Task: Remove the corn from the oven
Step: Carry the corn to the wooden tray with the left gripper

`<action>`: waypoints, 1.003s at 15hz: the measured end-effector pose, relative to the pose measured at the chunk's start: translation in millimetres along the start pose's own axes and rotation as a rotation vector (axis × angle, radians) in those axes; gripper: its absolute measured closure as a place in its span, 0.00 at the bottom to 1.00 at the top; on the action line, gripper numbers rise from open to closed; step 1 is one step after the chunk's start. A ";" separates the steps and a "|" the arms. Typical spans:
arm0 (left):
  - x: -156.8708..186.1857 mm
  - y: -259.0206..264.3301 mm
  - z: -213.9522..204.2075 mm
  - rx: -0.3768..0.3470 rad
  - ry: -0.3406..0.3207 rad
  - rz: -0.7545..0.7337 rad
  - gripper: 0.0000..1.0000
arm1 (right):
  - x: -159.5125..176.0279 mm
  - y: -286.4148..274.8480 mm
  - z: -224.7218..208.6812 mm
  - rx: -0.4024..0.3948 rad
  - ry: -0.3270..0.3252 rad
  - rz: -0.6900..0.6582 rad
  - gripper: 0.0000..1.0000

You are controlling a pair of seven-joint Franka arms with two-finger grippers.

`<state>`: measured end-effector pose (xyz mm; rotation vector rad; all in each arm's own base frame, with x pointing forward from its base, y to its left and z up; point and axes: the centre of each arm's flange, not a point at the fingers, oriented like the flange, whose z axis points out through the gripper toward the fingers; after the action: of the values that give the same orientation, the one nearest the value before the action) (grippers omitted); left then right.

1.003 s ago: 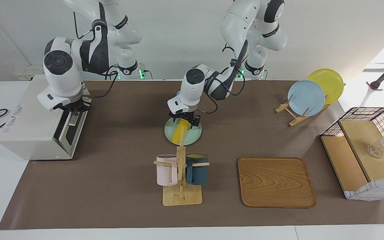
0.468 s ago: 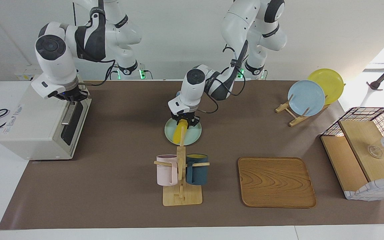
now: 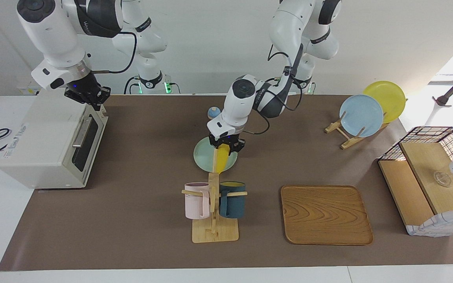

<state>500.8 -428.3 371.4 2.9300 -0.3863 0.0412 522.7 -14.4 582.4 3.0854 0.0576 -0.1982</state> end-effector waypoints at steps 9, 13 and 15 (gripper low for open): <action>79.8 -229.9 -96.6 0.056 0.049 -0.218 0.46 | 9.4 -37.0 -21.6 0.021 0.046 -0.027 0.07; 115.0 -291.6 -92.0 0.081 0.042 -0.227 0.46 | 13.5 -36.5 -26.1 0.022 0.056 -0.027 0.00; 134.4 -306.5 -64.4 0.091 0.034 -0.215 0.46 | 15.0 -36.5 -25.7 0.022 0.055 -0.027 0.00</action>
<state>709.9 -159.6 386.5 3.0379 -0.0650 0.0810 539.4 23.9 604.2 3.1136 0.0997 -0.1153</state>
